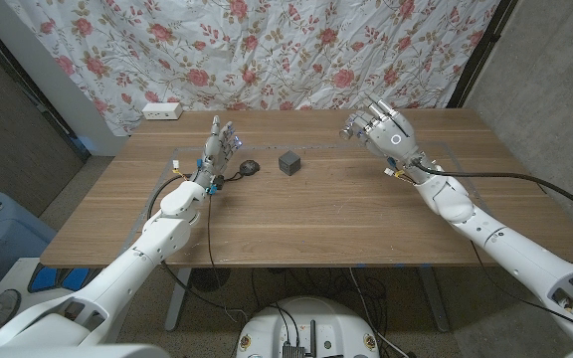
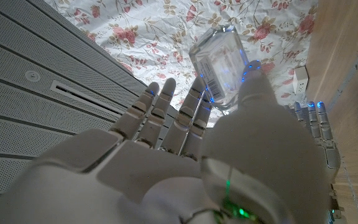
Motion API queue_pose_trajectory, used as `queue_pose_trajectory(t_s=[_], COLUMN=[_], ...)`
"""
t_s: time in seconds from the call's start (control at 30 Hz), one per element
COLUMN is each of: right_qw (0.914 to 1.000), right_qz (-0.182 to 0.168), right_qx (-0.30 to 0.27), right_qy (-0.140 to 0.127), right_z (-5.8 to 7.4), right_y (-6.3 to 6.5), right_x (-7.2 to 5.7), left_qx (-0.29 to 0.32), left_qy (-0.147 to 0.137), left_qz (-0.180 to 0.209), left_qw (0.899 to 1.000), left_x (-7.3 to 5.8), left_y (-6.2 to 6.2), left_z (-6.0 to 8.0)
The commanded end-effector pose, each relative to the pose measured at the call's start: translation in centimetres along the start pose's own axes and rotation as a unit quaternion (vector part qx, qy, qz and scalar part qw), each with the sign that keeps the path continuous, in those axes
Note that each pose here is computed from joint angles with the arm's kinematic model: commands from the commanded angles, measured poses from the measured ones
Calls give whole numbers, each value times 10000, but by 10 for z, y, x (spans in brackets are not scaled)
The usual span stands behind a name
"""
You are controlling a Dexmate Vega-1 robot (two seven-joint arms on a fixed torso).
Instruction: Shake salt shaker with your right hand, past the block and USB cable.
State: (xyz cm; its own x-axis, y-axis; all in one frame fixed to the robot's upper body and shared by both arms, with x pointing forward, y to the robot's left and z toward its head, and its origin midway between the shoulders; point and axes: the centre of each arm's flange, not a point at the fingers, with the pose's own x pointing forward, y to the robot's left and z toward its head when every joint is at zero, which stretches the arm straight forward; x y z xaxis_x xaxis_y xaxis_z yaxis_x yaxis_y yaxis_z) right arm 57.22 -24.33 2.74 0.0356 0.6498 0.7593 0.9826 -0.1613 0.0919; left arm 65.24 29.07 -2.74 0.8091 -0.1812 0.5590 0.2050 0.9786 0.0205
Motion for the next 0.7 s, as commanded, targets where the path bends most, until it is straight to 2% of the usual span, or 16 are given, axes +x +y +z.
queue_pose_trajectory(t_s=[0.03,0.4,0.7], right_qw=[9991,9930,9804], right_qz=[-149,-252,173], right_qx=[-6,917,1726], right_qy=[399,706,931], right_z=[-16,-17,-17], right_y=[2,-7,-10], right_x=[24,30,32], left_qx=[0,0,0], left_qy=[1,1,1], left_qz=[0,0,0], left_qw=[10000,10000,10000], left_x=[0,0,0], left_y=[0,0,0], left_z=[0,0,0])
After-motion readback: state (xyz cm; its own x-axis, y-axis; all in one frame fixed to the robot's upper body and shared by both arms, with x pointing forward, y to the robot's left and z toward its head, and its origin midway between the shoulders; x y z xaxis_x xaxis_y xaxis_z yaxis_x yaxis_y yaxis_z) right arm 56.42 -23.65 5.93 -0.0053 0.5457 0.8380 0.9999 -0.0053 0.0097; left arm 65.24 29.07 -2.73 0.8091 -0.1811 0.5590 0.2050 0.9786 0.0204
